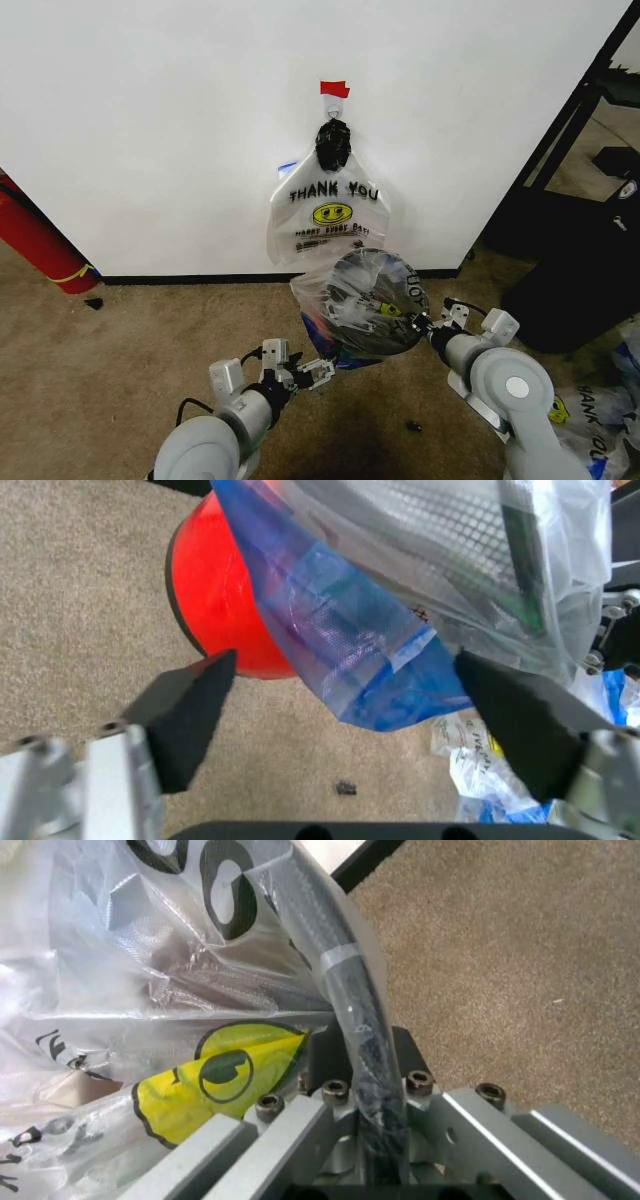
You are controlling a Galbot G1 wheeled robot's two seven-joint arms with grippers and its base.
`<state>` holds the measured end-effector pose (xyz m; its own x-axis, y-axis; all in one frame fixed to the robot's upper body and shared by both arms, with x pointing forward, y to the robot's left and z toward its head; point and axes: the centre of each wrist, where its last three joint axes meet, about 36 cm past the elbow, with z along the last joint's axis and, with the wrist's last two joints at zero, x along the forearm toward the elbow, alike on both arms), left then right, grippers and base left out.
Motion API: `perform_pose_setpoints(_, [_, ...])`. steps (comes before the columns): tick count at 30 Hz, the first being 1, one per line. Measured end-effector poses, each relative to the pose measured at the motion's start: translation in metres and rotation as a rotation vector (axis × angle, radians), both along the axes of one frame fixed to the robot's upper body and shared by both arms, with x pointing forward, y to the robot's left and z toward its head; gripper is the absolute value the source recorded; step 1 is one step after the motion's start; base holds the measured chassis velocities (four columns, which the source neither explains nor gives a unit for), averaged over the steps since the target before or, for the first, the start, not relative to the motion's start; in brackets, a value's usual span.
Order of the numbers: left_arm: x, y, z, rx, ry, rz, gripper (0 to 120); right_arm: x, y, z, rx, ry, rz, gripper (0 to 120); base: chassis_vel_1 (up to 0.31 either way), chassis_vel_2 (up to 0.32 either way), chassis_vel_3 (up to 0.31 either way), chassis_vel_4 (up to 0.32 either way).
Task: Pick up the garbage bag from the wall and place it over the trash bin.
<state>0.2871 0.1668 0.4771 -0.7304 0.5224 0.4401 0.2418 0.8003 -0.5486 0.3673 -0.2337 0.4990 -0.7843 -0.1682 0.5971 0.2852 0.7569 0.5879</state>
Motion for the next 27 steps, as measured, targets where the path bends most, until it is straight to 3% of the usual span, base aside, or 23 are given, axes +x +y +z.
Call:
perform_pose_setpoints(23, [0.0021, -0.0025, -0.007, -0.002, -0.025, 0.007, 0, 0.0008, 0.0041, -0.0002, 0.006, -0.003, -0.001, 0, 0.0, 0.0, 0.0, 0.0])
perform_pose_setpoints(27, [0.0009, -0.0013, -0.0081, 0.01, -0.029, 0.011, 0, -0.0001, 0.0046, 0.0014, 0.012, -0.007, -0.001, 0, 0.0, 0.0, 0.0, 0.0])
